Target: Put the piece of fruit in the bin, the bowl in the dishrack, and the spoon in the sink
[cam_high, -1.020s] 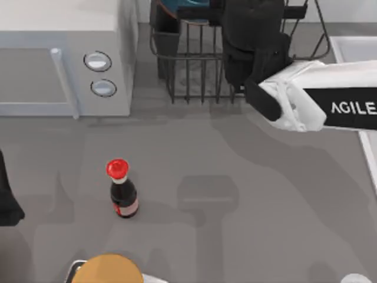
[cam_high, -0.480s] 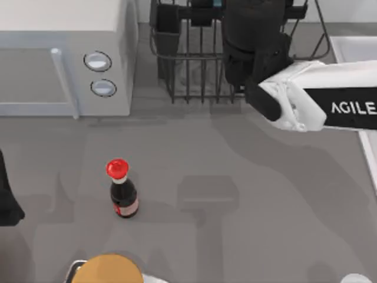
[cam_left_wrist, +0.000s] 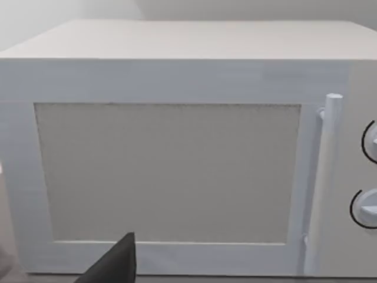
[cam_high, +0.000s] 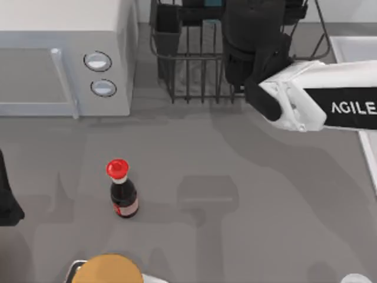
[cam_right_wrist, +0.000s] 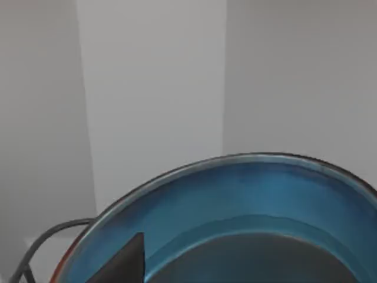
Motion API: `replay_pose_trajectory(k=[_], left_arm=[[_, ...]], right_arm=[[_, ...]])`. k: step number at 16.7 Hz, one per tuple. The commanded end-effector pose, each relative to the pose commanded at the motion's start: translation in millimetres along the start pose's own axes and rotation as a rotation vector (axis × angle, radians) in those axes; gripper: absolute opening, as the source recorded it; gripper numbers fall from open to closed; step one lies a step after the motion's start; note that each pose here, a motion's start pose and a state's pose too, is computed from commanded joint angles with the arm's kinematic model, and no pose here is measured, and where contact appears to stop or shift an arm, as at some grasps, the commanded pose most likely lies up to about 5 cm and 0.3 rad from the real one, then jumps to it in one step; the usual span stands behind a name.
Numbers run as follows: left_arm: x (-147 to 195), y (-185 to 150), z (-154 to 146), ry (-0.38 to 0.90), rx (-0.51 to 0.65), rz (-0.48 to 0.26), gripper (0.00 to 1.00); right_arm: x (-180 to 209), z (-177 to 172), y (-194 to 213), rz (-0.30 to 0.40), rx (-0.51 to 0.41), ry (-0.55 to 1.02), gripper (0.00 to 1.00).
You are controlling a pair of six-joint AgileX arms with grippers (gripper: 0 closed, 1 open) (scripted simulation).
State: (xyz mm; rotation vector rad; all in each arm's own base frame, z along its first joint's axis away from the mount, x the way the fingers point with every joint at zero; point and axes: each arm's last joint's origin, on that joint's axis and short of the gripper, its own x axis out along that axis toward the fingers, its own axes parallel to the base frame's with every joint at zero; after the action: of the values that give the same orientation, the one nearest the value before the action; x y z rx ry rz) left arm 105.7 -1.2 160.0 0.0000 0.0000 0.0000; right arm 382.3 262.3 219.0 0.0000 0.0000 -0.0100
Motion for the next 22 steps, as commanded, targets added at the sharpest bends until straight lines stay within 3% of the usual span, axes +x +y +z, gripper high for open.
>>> replay_pose_trajectory(k=[5,9,15,18,22], left_arm=[[0,0,0,0.0,0.0,0.0,1.0],[0,0,0,0.0,0.0,0.0,1.0],[0,0,0,0.0,0.0,0.0,1.0],[0,0,0,0.0,0.0,0.0,1.0],[0,0,0,0.0,0.0,0.0,1.0]], right_arm=[[-4,8,-12,0.005,-0.003,0.004,1.0],[-25,40,-62,0.006,-0.006,0.01,1.0],[-124,85,-174,0.0,-0.007,-0.011,1.0],[-193,73,-220,0.0,-0.006,-0.039,1.0],[-253,18,-252,0.003,-0.01,-0.043,1.0]])
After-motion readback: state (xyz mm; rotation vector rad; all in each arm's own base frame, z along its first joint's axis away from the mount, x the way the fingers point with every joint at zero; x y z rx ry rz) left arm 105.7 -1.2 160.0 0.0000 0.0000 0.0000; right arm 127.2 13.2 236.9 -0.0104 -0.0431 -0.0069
